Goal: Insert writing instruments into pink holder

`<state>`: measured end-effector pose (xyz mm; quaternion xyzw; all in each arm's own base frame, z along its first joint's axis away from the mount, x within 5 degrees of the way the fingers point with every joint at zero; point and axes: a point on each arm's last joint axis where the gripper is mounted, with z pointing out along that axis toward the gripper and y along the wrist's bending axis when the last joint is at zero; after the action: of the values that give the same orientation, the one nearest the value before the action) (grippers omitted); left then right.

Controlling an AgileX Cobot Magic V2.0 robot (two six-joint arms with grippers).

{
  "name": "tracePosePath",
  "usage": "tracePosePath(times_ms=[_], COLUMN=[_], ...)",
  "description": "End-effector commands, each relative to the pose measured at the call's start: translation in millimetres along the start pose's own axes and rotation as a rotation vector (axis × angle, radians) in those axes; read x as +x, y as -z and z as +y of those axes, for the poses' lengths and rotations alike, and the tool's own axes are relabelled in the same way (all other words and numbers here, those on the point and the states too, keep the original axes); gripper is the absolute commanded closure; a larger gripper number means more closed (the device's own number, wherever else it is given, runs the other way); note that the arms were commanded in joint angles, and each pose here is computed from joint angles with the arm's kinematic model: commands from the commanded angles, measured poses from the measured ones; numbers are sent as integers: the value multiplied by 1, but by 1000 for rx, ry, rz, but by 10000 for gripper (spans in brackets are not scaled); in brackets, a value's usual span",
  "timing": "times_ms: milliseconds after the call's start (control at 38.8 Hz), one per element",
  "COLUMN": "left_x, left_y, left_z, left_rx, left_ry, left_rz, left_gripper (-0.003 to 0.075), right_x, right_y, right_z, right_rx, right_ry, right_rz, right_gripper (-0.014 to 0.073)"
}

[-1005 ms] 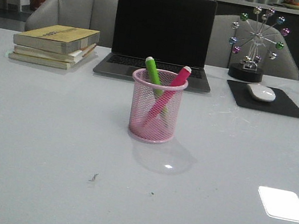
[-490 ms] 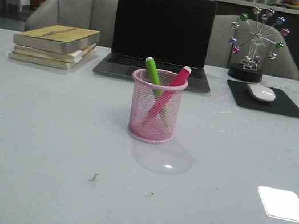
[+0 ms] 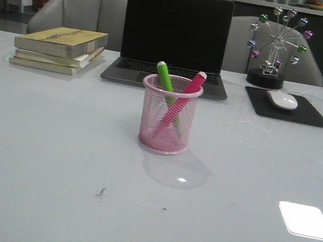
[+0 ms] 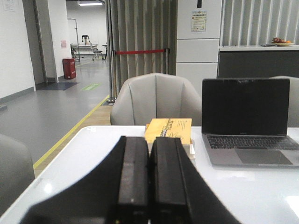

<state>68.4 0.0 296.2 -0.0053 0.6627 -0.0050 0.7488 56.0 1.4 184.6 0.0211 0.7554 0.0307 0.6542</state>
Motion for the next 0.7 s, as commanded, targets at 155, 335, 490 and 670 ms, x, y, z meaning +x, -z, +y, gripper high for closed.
tracePosePath(times_ms=[155, 335, 490, 670], left_x=[29, 53, 67, 78], left_y=[19, 24, 25, 25], left_z=[2, 2, 2, 2], left_rx=[-12, -13, -13, -14], left_ry=[10, 10, 10, 10], left_rz=[-88, -73, -59, -27], left_gripper=[628, 628, 628, 628], right_x=[-7, -7, -7, -7], right_y=[1, 1, 1, 1], right_z=[0, 0, 0, 0], right_rx=[3, 3, 3, 3], right_ry=[10, 10, 10, 10], right_rz=[-94, -94, -94, -94], right_gripper=[564, 564, 564, 564])
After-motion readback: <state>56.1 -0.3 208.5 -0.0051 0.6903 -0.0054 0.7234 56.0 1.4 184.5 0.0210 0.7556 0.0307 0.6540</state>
